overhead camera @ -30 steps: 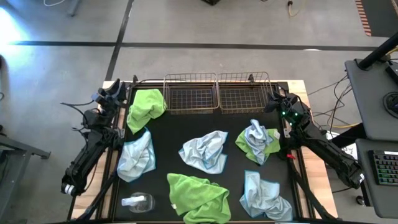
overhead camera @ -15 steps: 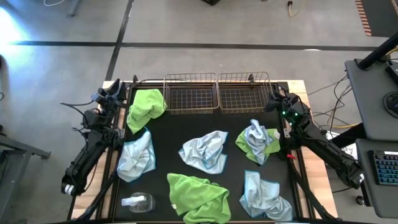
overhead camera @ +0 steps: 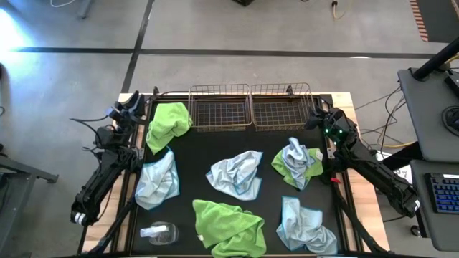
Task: Sort microfiber towel by color & place in baskets
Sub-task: Put the green microfiber cloth into the left wire basket
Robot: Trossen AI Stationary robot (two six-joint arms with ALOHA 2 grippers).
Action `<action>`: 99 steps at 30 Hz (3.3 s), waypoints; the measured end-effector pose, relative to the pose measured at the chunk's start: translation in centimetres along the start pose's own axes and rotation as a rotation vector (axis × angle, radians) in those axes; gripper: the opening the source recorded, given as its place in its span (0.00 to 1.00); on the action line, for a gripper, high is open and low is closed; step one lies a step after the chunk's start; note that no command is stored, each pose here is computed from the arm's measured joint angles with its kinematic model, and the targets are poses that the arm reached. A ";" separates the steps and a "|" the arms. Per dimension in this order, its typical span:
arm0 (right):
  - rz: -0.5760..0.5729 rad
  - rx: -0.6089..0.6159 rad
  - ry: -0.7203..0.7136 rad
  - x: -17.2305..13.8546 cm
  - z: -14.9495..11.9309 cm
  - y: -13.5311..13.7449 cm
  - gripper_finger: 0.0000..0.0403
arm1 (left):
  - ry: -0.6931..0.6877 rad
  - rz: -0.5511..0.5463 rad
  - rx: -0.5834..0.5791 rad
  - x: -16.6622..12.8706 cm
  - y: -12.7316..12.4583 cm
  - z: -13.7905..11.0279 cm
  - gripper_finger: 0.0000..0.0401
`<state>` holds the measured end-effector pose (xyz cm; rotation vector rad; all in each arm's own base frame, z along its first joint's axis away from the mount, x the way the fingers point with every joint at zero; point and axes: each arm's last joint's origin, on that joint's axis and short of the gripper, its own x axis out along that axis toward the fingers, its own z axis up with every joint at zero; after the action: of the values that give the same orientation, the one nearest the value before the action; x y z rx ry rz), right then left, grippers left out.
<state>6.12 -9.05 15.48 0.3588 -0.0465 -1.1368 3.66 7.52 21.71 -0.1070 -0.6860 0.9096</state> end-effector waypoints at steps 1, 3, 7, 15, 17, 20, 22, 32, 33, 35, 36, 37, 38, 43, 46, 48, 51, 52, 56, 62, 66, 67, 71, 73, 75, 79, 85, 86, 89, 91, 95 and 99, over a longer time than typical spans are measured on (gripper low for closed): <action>0.001 0.000 0.001 0.0 0.0 0.0 0.40 | 0.000 0.000 -0.013 0.0 0.0 0.0 0.46; 0.001 0.000 0.001 0.0 0.0 0.0 0.40 | 0.000 0.000 -0.034 0.0 0.0 0.0 0.46; 0.000 -0.001 0.003 0.0 0.0 0.0 0.40 | 0.000 0.000 -0.038 0.0 0.0 0.0 0.46; -0.001 -0.002 0.008 0.0 -0.1 0.0 0.40 | -0.004 0.003 -0.007 0.0 0.0 0.0 0.46; -0.002 -0.004 0.010 0.0 -0.1 0.0 0.40 | -0.004 0.003 -0.007 0.0 0.0 0.0 0.46; -0.002 -0.003 0.010 0.0 -0.1 0.0 0.40 | -0.005 0.003 -0.007 0.0 0.0 0.0 0.46; -0.002 -0.005 0.011 0.0 -0.1 0.0 0.40 | -0.004 0.003 -0.007 0.0 0.0 0.0 0.46; -0.003 -0.004 0.013 0.0 -0.1 0.0 0.40 | -0.017 0.015 -0.059 0.0 0.0 0.1 0.46; -0.003 -0.004 0.013 0.0 -0.1 0.0 0.40 | -0.018 0.015 -0.074 0.0 0.0 0.1 0.46; -0.003 -0.005 0.014 0.0 -0.1 0.0 0.40 | -0.017 0.015 -0.094 0.0 0.0 0.1 0.46; -0.003 -0.004 0.014 0.0 -0.1 0.0 0.40 | -0.017 0.018 -0.097 0.0 0.0 0.1 0.46; -0.004 -0.004 0.015 0.0 -0.1 0.0 0.40 | -0.019 0.022 -0.097 0.1 0.1 0.1 0.46; -0.004 -0.004 0.015 0.0 -0.1 0.0 0.40 | -0.019 0.024 -0.098 0.1 0.1 0.1 0.46; -0.004 -0.004 0.016 0.0 -0.1 0.0 0.40 | 0.013 -0.013 -0.151 0.2 0.0 -0.1 0.46; -0.004 -0.004 0.017 0.0 -0.1 0.0 0.40 | 0.072 -0.072 -0.220 0.3 -0.1 -0.4 0.46; -0.004 -0.004 0.017 0.0 -0.2 0.0 0.40 | 0.119 -0.118 -0.225 0.4 -0.3 -0.5 0.46; -0.004 -0.004 0.017 0.0 -0.2 0.0 0.40 | 0.181 -0.116 -0.188 1.2 -0.7 0.2 0.46; -0.004 -0.004 0.019 0.0 -0.2 0.0 0.40 | 0.207 -0.102 -0.157 1.6 -0.8 0.6 0.46; 0.010 -0.007 0.044 0.1 -0.3 0.0 0.40 | 0.430 0.055 -0.035 3.1 -1.3 2.1 0.46; -0.008 -0.011 0.078 0.4 -0.7 -0.1 0.40 | 0.779 0.370 0.066 3.6 -1.1 2.8 0.46; -0.010 -0.016 0.083 0.4 -0.7 -0.1 0.40 | 0.877 0.403 0.062 4.0 -1.3 3.2 0.46; -0.010 -0.016 0.084 0.4 -0.7 -0.1 0.40 | 0.903 0.414 0.061 4.0 -1.2 3.1 0.46; -0.009 -0.016 0.085 0.4 -0.7 -0.1 0.40 | 1.042 0.473 0.049 3.7 -1.0 2.5 0.46; -0.008 -0.016 0.085 0.4 -0.7 -0.1 0.40 | 1.104 0.500 0.043 3.5 -0.7 2.0 0.46; -0.007 -0.017 0.086 0.4 -0.7 -0.1 0.40 | 1.142 0.516 0.038 3.4 -0.5 1.6 0.46; -0.006 -0.017 0.088 0.4 -0.7 -0.1 0.40 | 1.207 0.524 0.018 3.5 -0.1 0.7 0.46; -0.005 -0.018 0.088 0.4 -0.7 -0.1 0.40 | 1.272 0.525 0.001 4.2 0.0 -0.2 0.46; -0.005 -0.020 0.088 0.4 -0.7 -0.1 0.40 | 1.278 0.519 0.000 4.4 -0.1 -0.3 0.46; -0.004 -0.030 0.089 0.4 -0.7 -0.1 0.40 | 1.261 0.480 0.002 5.5 -0.5 -0.3 0.46; -0.004 -0.030 0.088 0.4 -0.7 -0.1 0.40 | 1.235 0.438 0.012 6.6 -1.1 0.2 0.46; 0.018 -0.022 0.082 0.4 -0.6 0.0 0.40 | 1.189 0.347 0.066 9.0 -2.4 1.9 0.46; 0.158 0.011 0.130 0.3 0.3 0.8 0.40 | 1.169 0.282 0.130 10.7 -3.2 2.9 0.46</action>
<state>6.89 -9.14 15.91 0.4309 0.0324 -0.9554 8.65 13.03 30.55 -0.5750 0.4861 0.9761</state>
